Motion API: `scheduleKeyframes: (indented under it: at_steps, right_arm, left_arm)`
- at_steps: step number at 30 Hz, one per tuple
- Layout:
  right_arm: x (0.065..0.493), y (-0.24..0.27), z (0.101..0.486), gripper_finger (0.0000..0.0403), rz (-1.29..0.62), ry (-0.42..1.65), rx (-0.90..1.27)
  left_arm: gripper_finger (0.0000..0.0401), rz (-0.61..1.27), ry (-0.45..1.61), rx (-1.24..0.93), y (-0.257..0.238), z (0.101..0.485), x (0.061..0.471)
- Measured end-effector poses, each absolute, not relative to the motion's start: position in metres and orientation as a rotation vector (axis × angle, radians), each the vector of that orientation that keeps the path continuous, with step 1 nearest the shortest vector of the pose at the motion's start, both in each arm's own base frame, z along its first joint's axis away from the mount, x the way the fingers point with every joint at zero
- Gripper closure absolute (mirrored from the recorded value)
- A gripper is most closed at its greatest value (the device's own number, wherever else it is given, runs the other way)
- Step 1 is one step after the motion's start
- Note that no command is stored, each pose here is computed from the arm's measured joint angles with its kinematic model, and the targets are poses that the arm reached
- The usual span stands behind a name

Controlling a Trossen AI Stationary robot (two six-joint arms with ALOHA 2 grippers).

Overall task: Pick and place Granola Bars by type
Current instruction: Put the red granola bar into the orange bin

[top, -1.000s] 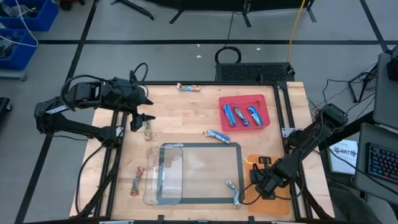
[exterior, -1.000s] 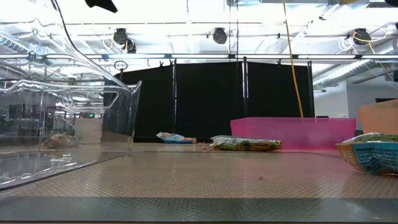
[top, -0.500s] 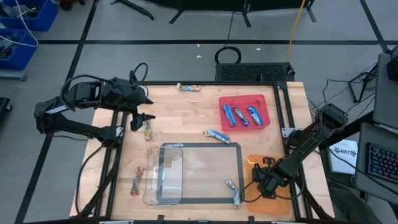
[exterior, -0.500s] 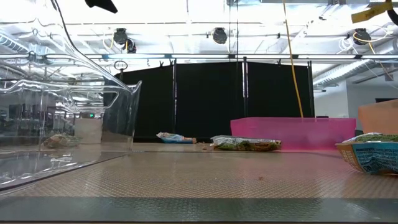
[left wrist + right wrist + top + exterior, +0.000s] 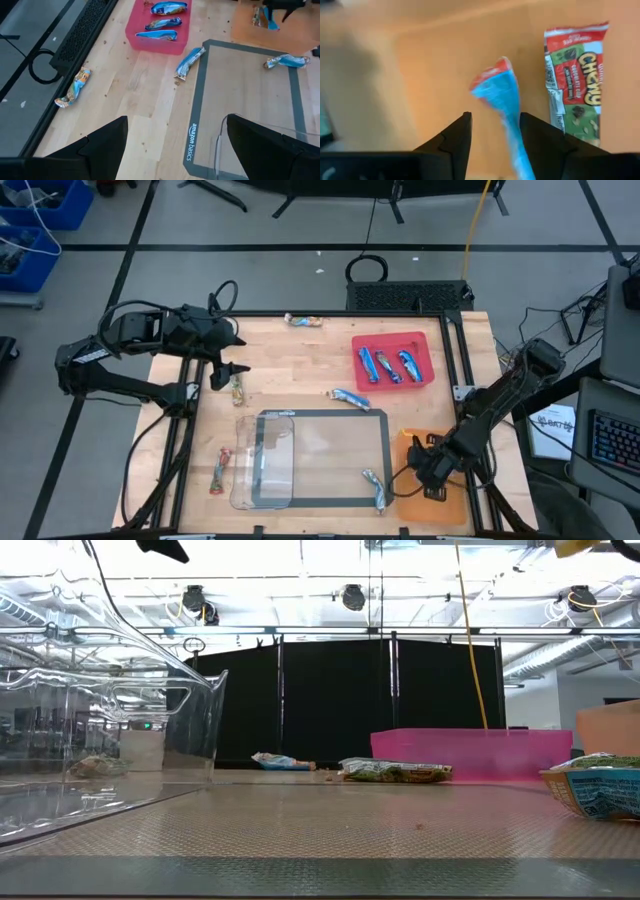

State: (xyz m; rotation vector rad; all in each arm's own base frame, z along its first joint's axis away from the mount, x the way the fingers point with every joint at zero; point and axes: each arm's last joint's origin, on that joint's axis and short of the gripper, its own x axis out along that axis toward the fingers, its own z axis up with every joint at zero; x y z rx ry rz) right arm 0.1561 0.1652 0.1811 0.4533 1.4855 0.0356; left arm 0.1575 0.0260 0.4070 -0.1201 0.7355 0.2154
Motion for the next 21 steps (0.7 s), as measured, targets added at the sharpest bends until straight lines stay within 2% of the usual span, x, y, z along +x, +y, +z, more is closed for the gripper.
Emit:
scheduleKeyframes:
  at_steps: [3, 10, 18, 21]
  right_arm:
    - [0.154, 0.157, 0.197, 0.0252, 0.062, 1.433, 0.516]
    - [0.149, 0.131, 0.234, 0.0262, 0.136, 1.257, 0.632]
    - [0.154, 0.099, 0.259, 0.0264, 0.127, 0.968, 0.564]
    - [0.160, 0.090, 0.268, 0.0266, 0.115, 0.833, 0.533]
  left_arm:
    - [0.0069, 0.249, 0.733, -0.159, 0.026, 0.407, 0.157]
    - [0.0086, 0.361, 0.748, -0.396, 0.029, 0.403, 0.154]
    - [0.0090, 0.403, 0.816, -0.442, 0.029, 0.398, 0.148]
    - [0.0086, 0.488, 0.850, -0.483, 0.030, 0.395, 0.143]
